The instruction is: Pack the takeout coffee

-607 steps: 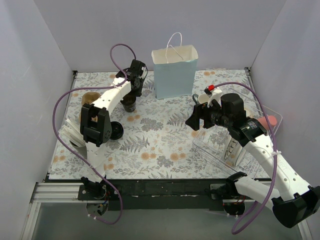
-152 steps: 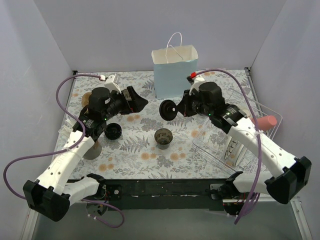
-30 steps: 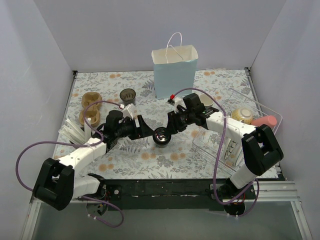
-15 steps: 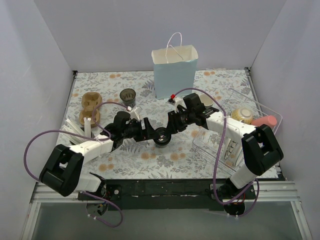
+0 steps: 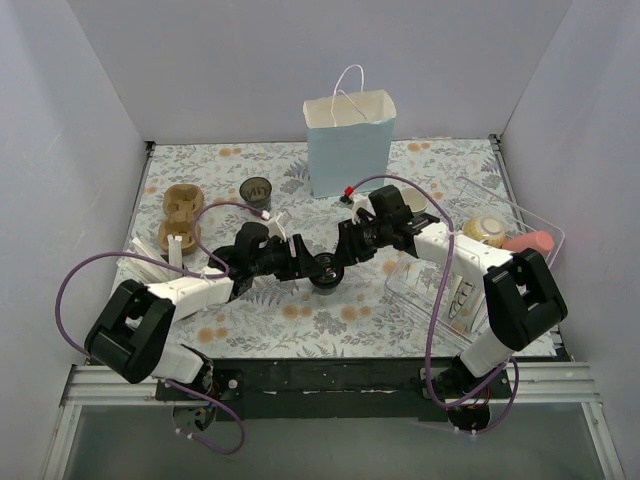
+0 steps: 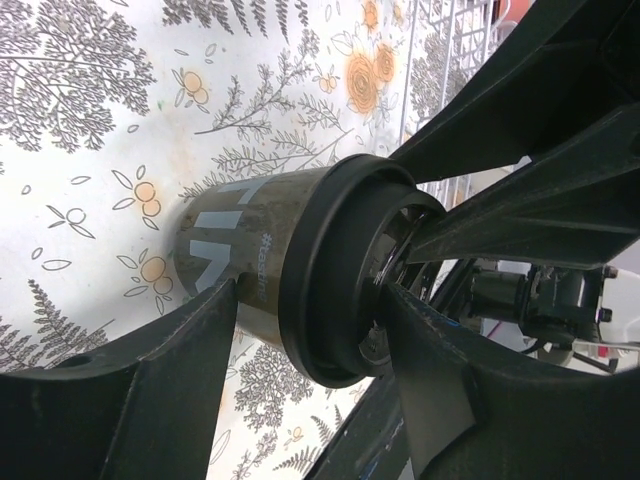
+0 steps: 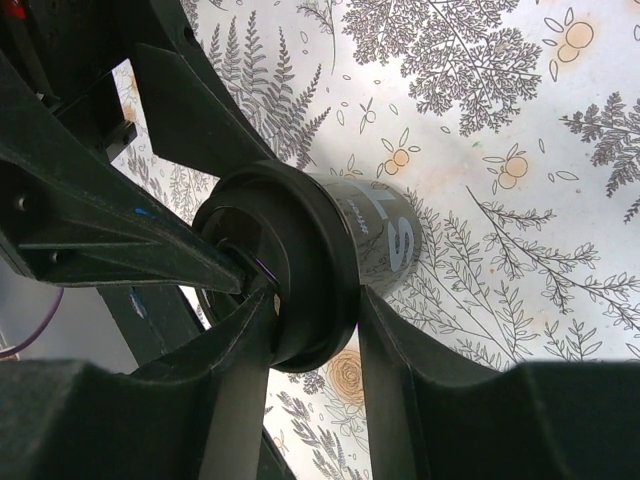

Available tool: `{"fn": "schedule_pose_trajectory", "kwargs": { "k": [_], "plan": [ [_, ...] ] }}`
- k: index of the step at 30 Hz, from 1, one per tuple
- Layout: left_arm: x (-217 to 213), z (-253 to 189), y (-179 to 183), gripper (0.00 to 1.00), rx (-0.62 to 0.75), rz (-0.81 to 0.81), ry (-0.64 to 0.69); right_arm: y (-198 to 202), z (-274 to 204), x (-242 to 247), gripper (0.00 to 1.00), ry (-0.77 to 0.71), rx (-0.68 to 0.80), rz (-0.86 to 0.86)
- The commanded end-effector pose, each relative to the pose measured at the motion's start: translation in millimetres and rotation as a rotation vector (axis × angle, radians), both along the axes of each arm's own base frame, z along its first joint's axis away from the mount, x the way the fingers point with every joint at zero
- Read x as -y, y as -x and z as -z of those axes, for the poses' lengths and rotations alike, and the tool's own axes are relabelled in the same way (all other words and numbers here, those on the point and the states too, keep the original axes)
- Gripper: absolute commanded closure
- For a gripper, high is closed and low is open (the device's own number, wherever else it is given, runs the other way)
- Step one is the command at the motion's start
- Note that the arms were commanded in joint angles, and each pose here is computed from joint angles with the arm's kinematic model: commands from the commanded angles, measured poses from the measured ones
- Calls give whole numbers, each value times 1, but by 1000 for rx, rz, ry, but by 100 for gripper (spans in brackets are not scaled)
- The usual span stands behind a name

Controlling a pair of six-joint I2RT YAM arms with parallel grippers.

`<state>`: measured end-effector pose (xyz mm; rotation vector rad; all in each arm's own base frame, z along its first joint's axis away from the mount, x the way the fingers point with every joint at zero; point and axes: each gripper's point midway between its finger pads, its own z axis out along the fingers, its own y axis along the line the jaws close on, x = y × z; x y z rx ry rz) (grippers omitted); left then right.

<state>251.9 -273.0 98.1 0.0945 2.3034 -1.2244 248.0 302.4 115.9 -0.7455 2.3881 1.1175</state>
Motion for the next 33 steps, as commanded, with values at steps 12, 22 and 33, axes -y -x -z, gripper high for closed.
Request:
{"fn": "schedule_pose_trajectory", "kwargs": {
  "k": [12, 22, 33],
  "plan": [
    [-16, 33, -8, 47, -41, -60, -162, -19, -49, 11, 42, 18, 93, 73],
    [-14, 35, -10, 48, -49, -48, -166, -27, -48, 21, 47, 79, 117, 130],
    [-17, 42, -7, 48, -63, -56, -179, -21, -12, 22, 60, 116, 46, 124]
  ]
}}
